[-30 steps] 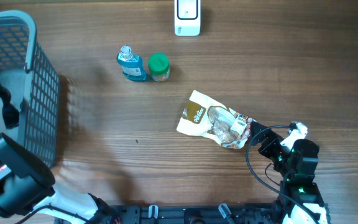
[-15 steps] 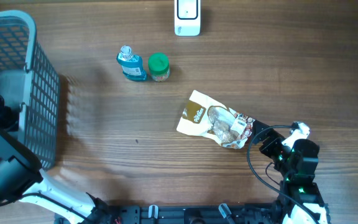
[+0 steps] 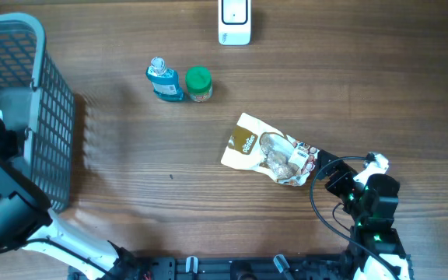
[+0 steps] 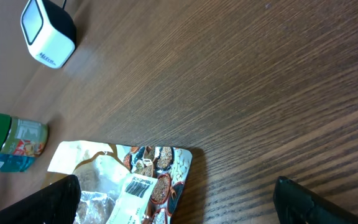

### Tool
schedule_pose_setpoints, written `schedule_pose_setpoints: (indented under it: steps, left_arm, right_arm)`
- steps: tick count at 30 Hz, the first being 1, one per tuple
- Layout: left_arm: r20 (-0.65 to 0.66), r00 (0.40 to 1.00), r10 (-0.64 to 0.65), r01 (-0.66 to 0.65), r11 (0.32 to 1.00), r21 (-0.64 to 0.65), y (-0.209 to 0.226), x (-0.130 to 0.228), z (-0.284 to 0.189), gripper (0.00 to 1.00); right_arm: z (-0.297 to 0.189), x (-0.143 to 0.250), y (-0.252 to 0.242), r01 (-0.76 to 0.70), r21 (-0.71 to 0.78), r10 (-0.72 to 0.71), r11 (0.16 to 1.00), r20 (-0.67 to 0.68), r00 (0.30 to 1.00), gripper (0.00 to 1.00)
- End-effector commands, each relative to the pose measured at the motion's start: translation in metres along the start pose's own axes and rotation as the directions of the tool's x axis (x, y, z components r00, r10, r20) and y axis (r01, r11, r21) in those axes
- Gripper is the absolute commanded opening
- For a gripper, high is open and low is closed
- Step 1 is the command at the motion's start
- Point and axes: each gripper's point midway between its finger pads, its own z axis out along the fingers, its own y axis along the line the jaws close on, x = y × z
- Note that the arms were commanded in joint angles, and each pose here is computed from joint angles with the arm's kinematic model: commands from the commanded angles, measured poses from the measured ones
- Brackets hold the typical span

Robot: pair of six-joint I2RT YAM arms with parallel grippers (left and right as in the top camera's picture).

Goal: Scan the item barcode
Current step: 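Reach the left gripper into the basket toward the black-and-red package, then grasp the black-and-red package with the left gripper and lift it out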

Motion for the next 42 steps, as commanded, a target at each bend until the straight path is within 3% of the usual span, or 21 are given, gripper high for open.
schedule_pose_setpoints:
  steps: [1, 4, 13, 16, 19, 22, 25, 29, 32, 33, 35, 37, 40, 42]
  left_arm:
    - [-0.013, 1.0, 0.025, -0.024, 0.997, 0.074, -0.022, 0.003, 0.012, 0.09]
    - [-0.01, 1.0, 0.023, -0.022, 0.997, 0.073, -0.021, 0.003, 0.012, 0.04]
    - [0.006, 0.998, -0.055, 0.054, 0.997, 0.059, -0.021, -0.005, 0.006, 0.04]
    - [0.069, 0.996, -0.063, 0.06, 0.997, 0.05, -0.024, -0.022, -0.017, 0.04]
    - [0.207, 0.971, -0.122, 0.115, 0.992, 0.046, -0.027, -0.057, -0.072, 0.04]
    - [0.398, 0.904, -0.16, 0.152, 0.987, 0.05, -0.024, -0.092, -0.154, 0.04]
    - [0.512, 0.823, -0.247, 0.241, 0.967, 0.079, -0.002, -0.097, -0.226, 0.04]
    - [0.7, 0.623, -0.35, 0.371, 0.92, 0.129, 0.064, -0.058, -0.354, 0.04]
    - [0.778, 0.491, -0.392, 0.397, 0.896, 0.201, 0.079, -0.026, -0.414, 0.04]
    - [0.795, 0.452, -0.404, 0.295, 0.909, 0.295, 0.057, -0.019, -0.438, 0.04]
    - [0.797, 0.455, -0.398, 0.03, 0.901, 0.433, -0.001, -0.011, -0.466, 0.04]
    - [0.771, 0.538, -0.34, -0.177, 0.849, 0.498, -0.068, -0.002, -0.475, 0.04]
    - [0.72, 0.682, -0.129, -0.398, 0.76, 0.514, -0.176, 0.014, -0.461, 0.04]
    - [0.709, 0.705, 0.008, -0.509, 0.702, 0.498, -0.235, 0.026, -0.451, 0.04]
  right_arm:
    - [0.0, -0.002, -0.002, -0.007, 0.011, 0.007, 1.0, 0.012, 1.0, 1.0]
    - [0.0, -0.002, -0.002, -0.007, 0.011, 0.007, 1.0, 0.012, 1.0, 1.0]
    - [0.0, -0.002, -0.002, -0.032, 0.011, 0.032, 0.999, 0.013, 0.999, 1.0]
    - [0.0, -0.002, -0.002, -0.029, 0.011, 0.029, 1.0, 0.013, 0.999, 1.0]
    - [0.0, -0.002, -0.002, -0.029, 0.011, 0.029, 1.0, 0.013, 0.999, 1.0]
    - [0.0, 0.001, -0.004, -0.03, 0.02, 0.03, 0.999, 0.001, 1.0, 1.0]
    - [0.0, 0.007, -0.009, 0.028, 0.038, -0.027, 0.999, -0.025, 0.999, 1.0]
    - [0.0, 0.005, -0.007, 0.038, 0.032, -0.038, 0.999, -0.018, 0.999, 1.0]
    - [0.0, 0.004, -0.003, 0.041, 0.013, -0.041, 0.999, -0.015, 0.999, 1.0]
    - [0.0, 0.005, -0.002, 0.041, 0.003, -0.041, 0.999, -0.019, 0.999, 1.0]
    - [0.0, 0.005, 0.0, 0.041, -0.005, -0.041, 0.999, -0.023, 0.999, 1.0]
    - [0.0, 0.006, 0.003, 0.042, -0.02, -0.043, 0.999, -0.029, 0.999, 1.0]
    - [0.0, 0.004, 0.004, 0.046, -0.026, -0.047, 0.999, -0.02, 0.999, 1.0]
    - [0.0, 0.003, 0.005, 0.048, -0.029, -0.048, 0.998, -0.017, 0.999, 1.0]
